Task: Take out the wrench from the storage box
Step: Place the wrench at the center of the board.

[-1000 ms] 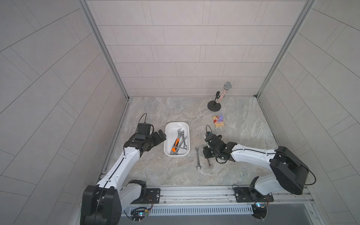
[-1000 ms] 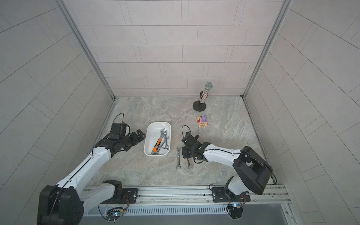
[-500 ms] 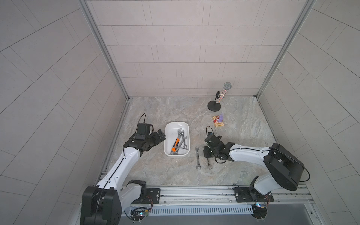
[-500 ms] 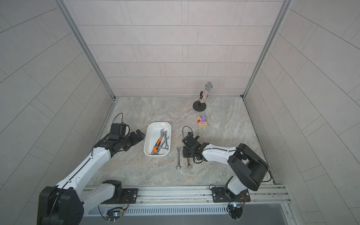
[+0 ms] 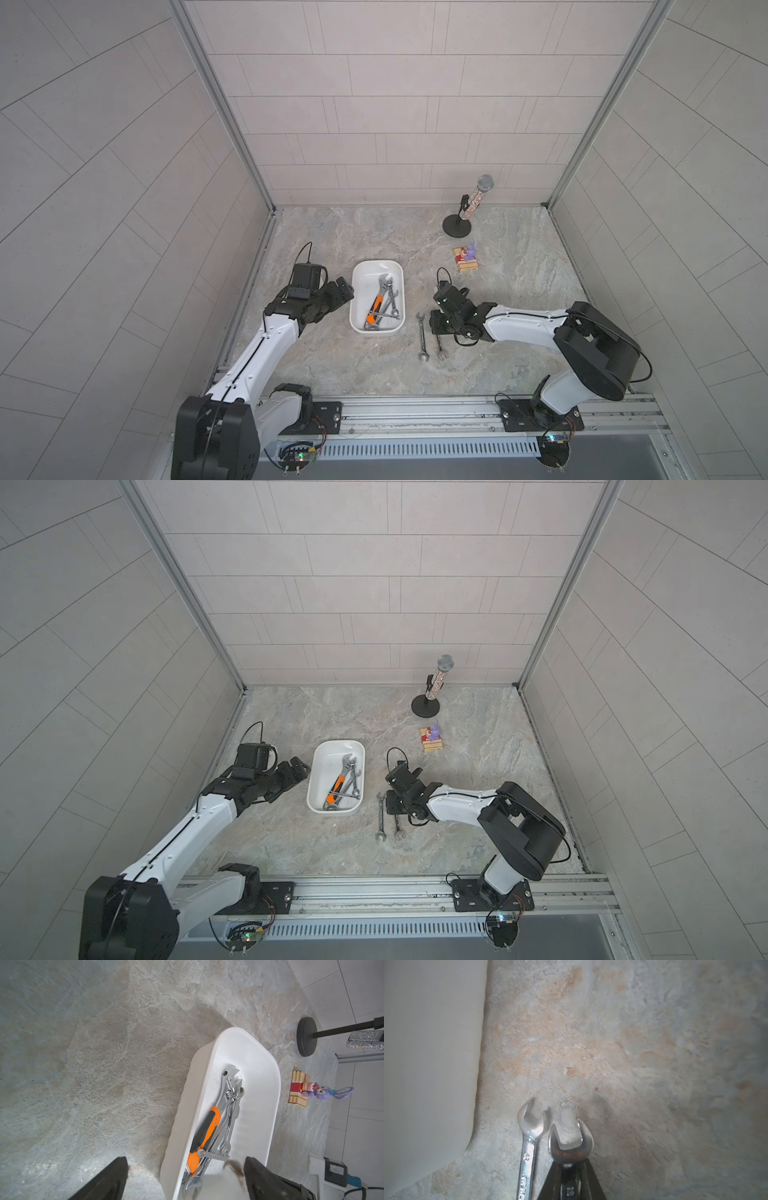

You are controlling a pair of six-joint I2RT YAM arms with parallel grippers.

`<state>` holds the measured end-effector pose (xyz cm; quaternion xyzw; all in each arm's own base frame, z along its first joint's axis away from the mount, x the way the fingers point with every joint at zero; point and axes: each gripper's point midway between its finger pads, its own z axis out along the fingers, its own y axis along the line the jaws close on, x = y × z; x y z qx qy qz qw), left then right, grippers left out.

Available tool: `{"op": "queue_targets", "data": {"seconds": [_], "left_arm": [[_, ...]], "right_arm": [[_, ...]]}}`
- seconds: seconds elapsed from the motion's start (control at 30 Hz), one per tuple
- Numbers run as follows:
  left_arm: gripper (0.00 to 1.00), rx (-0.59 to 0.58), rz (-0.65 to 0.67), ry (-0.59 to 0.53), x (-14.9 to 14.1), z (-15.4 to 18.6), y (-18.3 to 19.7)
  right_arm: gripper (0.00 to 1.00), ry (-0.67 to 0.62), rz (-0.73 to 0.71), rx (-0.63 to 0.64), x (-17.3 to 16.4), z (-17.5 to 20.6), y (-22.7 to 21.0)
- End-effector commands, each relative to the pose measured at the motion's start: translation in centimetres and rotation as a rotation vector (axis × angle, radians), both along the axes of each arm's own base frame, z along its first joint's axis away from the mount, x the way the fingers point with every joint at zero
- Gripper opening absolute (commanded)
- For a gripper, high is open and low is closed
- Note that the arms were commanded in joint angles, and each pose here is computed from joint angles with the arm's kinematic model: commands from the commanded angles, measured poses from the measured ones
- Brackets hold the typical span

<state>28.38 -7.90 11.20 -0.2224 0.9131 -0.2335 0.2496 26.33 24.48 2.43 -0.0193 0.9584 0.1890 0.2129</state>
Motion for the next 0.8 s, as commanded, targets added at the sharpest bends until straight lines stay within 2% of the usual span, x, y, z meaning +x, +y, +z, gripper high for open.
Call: {"op": "queue_targets", "data": {"seconds": [0.0, 0.1, 0.43, 0.77], "left_arm": [[0.94, -0.012, 0.003, -0.007, -0.2, -0.1, -0.1], [0.94, -0.012, 0.000, -0.010, -0.3, 0.0, -0.1], [0.94, -0.024, -0.005, -0.014, -0.2, 0.1, -0.3], [0.92, -0.055, -0.032, -0.032, 0.1, 0.4, -1.0]], "right_arm": [[0.13, 0.030, -0.008, -0.006, -0.1, -0.6, -0.2], [0.19, 0.031, -0.013, -0.005, 0.0, -0.6, -0.3], [0.28, 0.023, -0.011, 0.006, -0.1, -0.1, -0.4], [0.29, 0.078, 0.162, 0.071, -3.8, 1.2, 0.1]]}}
